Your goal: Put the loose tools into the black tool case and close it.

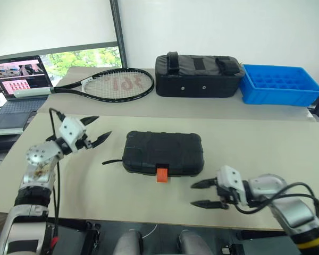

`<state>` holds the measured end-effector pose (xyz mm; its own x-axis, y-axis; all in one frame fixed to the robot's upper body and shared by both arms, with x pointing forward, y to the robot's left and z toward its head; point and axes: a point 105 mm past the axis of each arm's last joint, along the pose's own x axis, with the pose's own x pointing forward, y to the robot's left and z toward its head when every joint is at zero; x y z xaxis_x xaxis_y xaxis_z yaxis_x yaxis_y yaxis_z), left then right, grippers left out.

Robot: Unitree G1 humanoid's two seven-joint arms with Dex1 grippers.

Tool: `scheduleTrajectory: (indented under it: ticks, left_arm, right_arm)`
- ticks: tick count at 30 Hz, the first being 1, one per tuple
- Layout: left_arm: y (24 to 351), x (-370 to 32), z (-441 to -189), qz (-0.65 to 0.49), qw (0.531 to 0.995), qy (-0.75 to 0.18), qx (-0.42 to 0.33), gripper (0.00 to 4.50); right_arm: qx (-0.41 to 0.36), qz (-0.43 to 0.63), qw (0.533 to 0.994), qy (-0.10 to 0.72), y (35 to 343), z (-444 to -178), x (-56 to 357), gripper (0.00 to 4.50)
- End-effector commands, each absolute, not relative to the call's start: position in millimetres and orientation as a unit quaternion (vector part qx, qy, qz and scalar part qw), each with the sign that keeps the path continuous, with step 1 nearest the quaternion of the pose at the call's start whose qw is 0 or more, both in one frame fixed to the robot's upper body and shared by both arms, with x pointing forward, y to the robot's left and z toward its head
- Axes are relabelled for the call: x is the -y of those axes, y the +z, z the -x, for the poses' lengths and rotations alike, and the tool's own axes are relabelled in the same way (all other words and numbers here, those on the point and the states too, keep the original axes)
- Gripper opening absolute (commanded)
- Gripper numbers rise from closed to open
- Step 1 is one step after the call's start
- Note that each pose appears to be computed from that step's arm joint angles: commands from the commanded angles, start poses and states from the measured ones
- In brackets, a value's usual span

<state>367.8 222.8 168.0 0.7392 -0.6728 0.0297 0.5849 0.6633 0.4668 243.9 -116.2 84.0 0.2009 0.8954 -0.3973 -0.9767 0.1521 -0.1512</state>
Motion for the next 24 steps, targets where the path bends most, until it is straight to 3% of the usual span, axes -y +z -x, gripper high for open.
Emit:
scheduleTrajectory:
  ticks: [1,7,11,15,19,24]
  left_arm:
    - [203.8,-203.2,-375.8,-0.211,0.894,-0.37,0.139,3.62]
    - [224.1,-156.7,-383.2,-0.21,0.859,-0.44,0.157,3.62]
    - [224.4,-120.5,-388.0,-0.189,0.844,-0.473,0.165,3.62]
    - [201.1,-95.3,-384.8,-0.195,0.822,-0.52,0.124,3.62]
    - [160.1,-81.6,-387.4,-0.216,0.813,-0.539,0.037,3.62]
    - [134.7,-80.9,-392.8,-0.228,0.818,-0.528,-0.018,3.62]
  right_arm:
    - [-0.065,0.23,0.799,0.552,96.9,-284.9,118.3,2.69]
    - [-0.027,0.281,0.868,0.409,113.7,-356.3,144.1,2.69]
    - [-0.01,0.295,0.877,0.379,119.0,-374.0,147.8,2.69]
    - [-0.011,0.262,0.881,0.393,123.5,-365.7,146.1,2.69]
    - [-0.076,0.224,0.862,0.448,115.0,-324.8,137.5,2.69]
    - [-0.114,0.181,0.869,0.447,122.7,-304.4,121.6,2.69]
